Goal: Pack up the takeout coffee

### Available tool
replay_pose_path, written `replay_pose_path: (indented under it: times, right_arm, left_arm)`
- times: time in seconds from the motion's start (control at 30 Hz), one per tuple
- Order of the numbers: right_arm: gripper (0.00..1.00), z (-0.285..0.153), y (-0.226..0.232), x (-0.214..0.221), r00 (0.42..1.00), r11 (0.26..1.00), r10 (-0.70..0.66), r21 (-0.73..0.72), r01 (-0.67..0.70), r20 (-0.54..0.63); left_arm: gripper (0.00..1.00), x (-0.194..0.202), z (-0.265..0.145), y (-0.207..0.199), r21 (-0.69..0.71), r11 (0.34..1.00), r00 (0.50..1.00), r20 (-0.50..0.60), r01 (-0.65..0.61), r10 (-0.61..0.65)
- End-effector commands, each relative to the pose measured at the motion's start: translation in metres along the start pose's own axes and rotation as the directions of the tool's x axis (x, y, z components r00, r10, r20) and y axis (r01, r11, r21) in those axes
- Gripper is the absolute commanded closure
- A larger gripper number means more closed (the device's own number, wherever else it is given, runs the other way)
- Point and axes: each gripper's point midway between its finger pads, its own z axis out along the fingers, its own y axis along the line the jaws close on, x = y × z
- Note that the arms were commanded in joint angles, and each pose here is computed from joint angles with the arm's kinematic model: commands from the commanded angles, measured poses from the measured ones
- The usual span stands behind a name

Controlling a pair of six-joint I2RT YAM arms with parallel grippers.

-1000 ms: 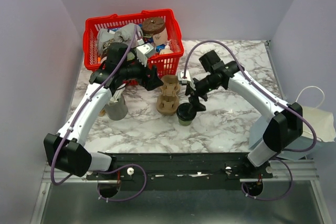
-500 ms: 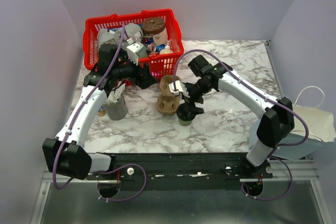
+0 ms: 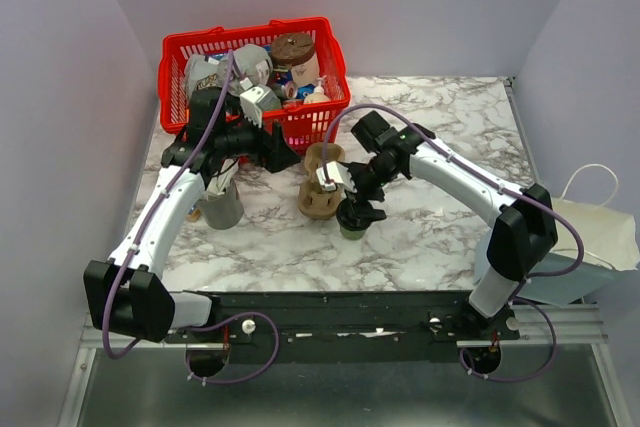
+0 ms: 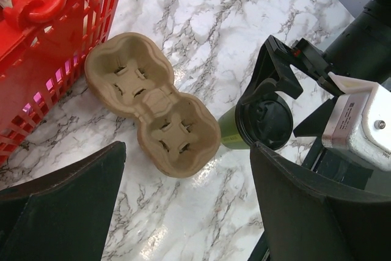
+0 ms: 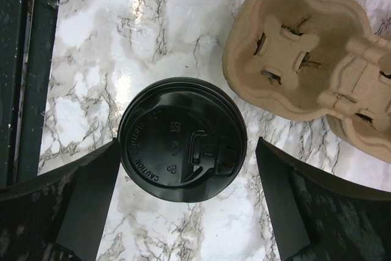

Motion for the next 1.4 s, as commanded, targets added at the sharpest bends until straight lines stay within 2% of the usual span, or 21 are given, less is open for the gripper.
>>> replay_pose_path:
  times: [0.0, 0.37, 0.7, 0.97, 1.07, 1.23, 1.37]
  right_arm:
    - [0.00, 0.009, 0.000, 0.007, 0.999, 0.999, -0.037, -0.004, 0.036, -0.036]
    - [0.01, 0.014, 0.001, 0.006, 0.997, 0.998, -0.055, 0.006, 0.056, -0.047]
    - [0.08, 0.012, -0.006, 0.007, 0.996, 0.996, -0.054, 0.066, 0.059, -0.066]
    - [0.17, -0.002, -0.009, 0.008, 0.996, 0.992, 0.004, 0.129, 0.008, -0.092]
    - [0.20, -0.014, -0.013, 0.007, 0.995, 0.986, 0.051, 0.163, -0.036, -0.090]
    - [0.21, -0.034, -0.038, 0.014, 0.973, 0.949, 0.230, 0.229, -0.216, -0.037]
    - [0.22, -0.065, -0.081, 0.037, 0.915, 0.863, 0.403, 0.318, -0.392, 0.034]
  left_arm:
    - [0.09, -0.011, -0.007, -0.003, 0.016, 1.000, 0.999, 0.050, -0.006, 0.005]
    - [0.09, -0.009, -0.008, -0.003, 0.019, 1.000, 0.998, 0.055, 0.011, -0.012]
    - [0.09, -0.008, -0.009, -0.001, 0.020, 0.999, 0.997, 0.070, 0.032, -0.033]
    - [0.09, -0.007, -0.008, -0.001, 0.029, 0.999, 0.996, 0.073, 0.044, -0.046]
    - [0.09, -0.008, -0.006, -0.001, 0.034, 0.998, 0.996, 0.075, 0.054, -0.056]
    - [0.09, -0.009, -0.003, 0.000, 0.047, 0.997, 0.995, 0.079, 0.063, -0.067]
    - [0.09, -0.010, -0.002, 0.000, 0.054, 0.996, 0.994, 0.080, 0.076, -0.080]
